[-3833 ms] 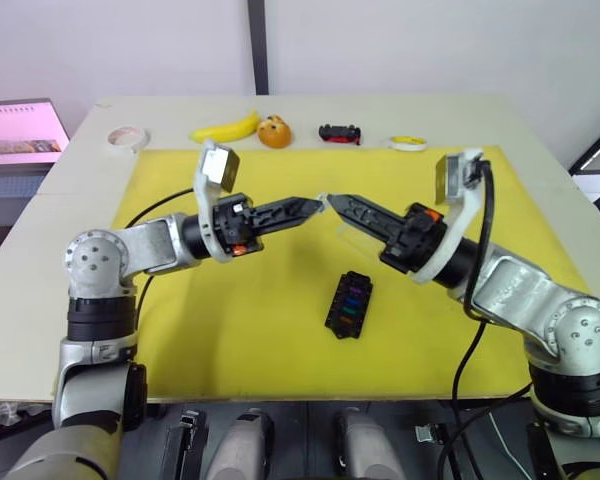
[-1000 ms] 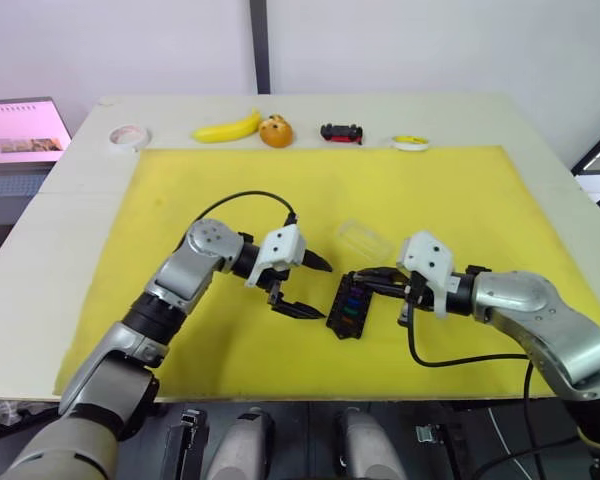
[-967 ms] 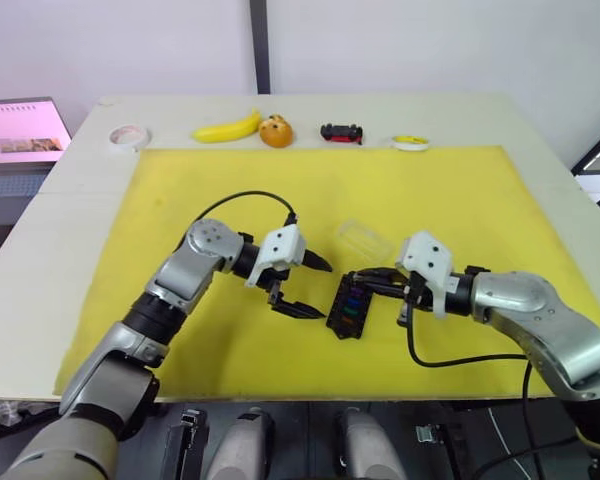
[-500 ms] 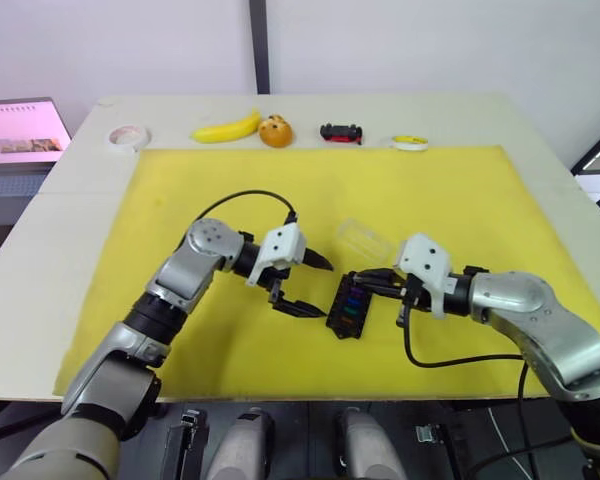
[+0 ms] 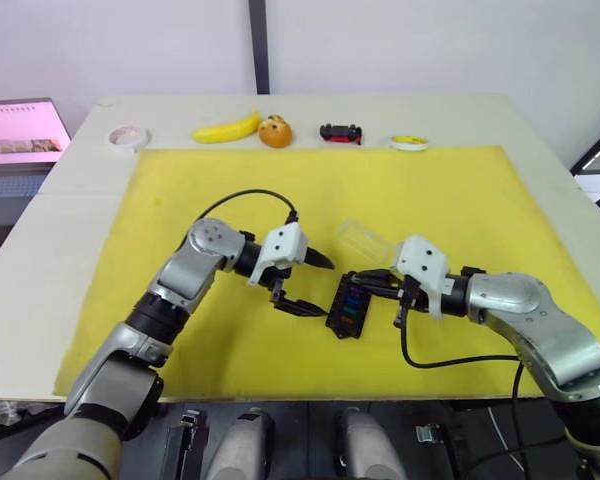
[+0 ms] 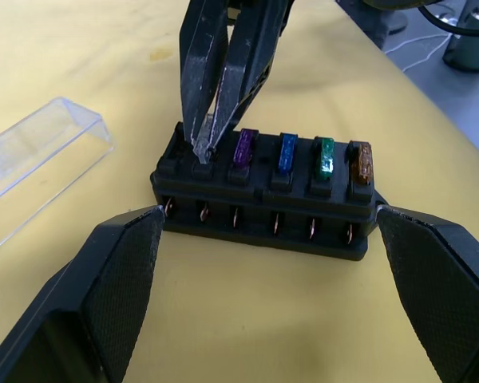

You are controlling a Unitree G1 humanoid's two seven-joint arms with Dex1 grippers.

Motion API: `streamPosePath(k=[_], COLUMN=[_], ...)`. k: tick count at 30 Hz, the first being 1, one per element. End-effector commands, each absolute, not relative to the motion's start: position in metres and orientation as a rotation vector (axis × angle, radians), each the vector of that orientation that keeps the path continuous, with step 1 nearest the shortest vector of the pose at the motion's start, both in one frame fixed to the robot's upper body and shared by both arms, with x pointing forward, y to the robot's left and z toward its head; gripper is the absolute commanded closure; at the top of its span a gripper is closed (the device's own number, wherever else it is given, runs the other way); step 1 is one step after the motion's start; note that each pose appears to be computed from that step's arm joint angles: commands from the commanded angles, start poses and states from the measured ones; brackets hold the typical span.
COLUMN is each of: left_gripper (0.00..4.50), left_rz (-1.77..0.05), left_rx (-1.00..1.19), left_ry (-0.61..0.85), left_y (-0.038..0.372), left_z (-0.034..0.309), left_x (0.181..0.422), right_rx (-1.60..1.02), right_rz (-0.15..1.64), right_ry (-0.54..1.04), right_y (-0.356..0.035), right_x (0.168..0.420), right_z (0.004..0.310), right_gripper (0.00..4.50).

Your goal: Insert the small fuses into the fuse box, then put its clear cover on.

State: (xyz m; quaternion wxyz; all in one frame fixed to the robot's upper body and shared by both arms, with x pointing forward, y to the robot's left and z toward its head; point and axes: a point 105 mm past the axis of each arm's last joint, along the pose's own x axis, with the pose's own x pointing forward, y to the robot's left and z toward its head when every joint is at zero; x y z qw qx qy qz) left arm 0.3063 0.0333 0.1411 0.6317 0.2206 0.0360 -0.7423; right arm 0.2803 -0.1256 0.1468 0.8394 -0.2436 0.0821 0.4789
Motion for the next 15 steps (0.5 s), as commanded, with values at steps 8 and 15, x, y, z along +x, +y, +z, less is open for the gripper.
streamPosePath(k=[8, 15], left_gripper=[0.06, 0.06], left_rz=[-1.686, -1.686], left_rx=[0.539, 0.538], left_ry=[0.029, 0.029], left_y=[0.0313, 0.0313], left_z=[0.1551, 0.1566], left_x=[0.3093, 0.3095], right_rx=[-0.526, -0.526], right_rz=[1.011, 1.005], right_ry=[0.133, 0.126], right_y=[-0.1227, -0.1233], right_x=[0.2798, 0.2802], right_z=[0.1497, 0.1467], right_gripper=[4.50, 4.50])
